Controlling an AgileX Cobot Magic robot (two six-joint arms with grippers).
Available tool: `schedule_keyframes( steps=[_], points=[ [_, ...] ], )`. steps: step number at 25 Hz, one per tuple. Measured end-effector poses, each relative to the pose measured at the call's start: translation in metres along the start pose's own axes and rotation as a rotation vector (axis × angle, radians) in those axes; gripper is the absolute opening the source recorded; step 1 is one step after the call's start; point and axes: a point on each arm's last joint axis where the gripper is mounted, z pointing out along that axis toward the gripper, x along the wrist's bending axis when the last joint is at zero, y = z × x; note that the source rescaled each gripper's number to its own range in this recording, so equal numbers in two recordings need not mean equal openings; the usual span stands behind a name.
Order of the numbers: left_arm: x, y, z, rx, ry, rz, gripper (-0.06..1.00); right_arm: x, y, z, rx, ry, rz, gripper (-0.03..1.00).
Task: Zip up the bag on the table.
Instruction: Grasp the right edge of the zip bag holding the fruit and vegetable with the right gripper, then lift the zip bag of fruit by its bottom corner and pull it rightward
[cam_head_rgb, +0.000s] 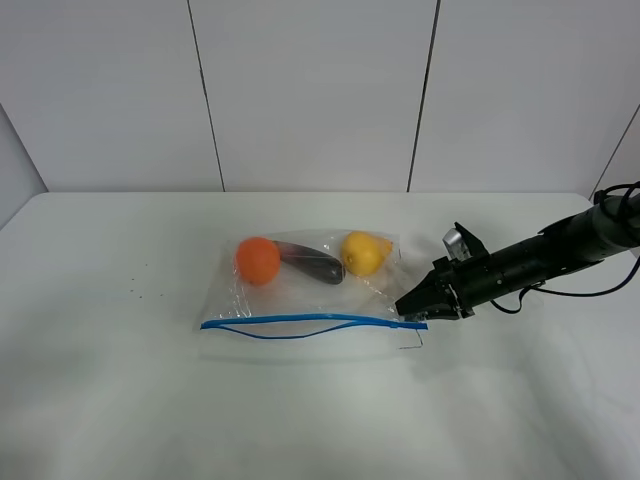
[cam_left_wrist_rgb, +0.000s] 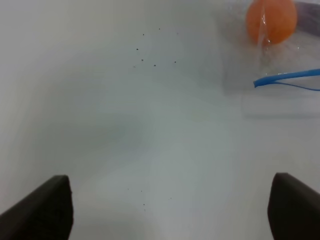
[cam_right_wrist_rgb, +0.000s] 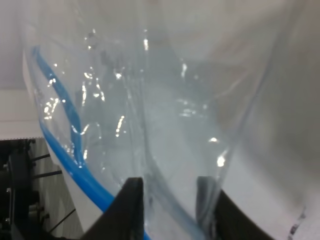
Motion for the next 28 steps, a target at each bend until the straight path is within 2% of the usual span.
schedule_keyframes(
  steps=[1,3,4,10,15,22,28],
  points=[
    [0.0,0.0,0.0,0.0,0.0,0.0,1.0,0.0,0.0,0.0,0.0,-0.002,0.0,0.23],
    [0.0,0.0,0.0,0.0,0.0,0.0,1.0,0.0,0.0,0.0,0.0,-0.002,-0.003,0.02],
    [0.0,0.0,0.0,0.0,0.0,0.0,1.0,0.0,0.0,0.0,0.0,-0.002,-0.004,0.0],
    [0.0,0.0,0.0,0.0,0.0,0.0,1.0,0.003,0.0,0.0,0.001,0.029,-0.006,0.0],
    [0.0,0.0,0.0,0.0,0.0,0.0,1.0,0.008,0.003,0.0,-0.029,0.09,0.017,0.0],
    [0.0,0.0,0.0,0.0,0.0,0.0,1.0,0.013,0.01,-0.003,-0.09,0.128,0.158,0.0],
    [0.0,0.0,0.0,0.0,0.0,0.0,1.0,0.029,0.02,-0.013,-0.168,0.168,0.23,0.0]
  ],
)
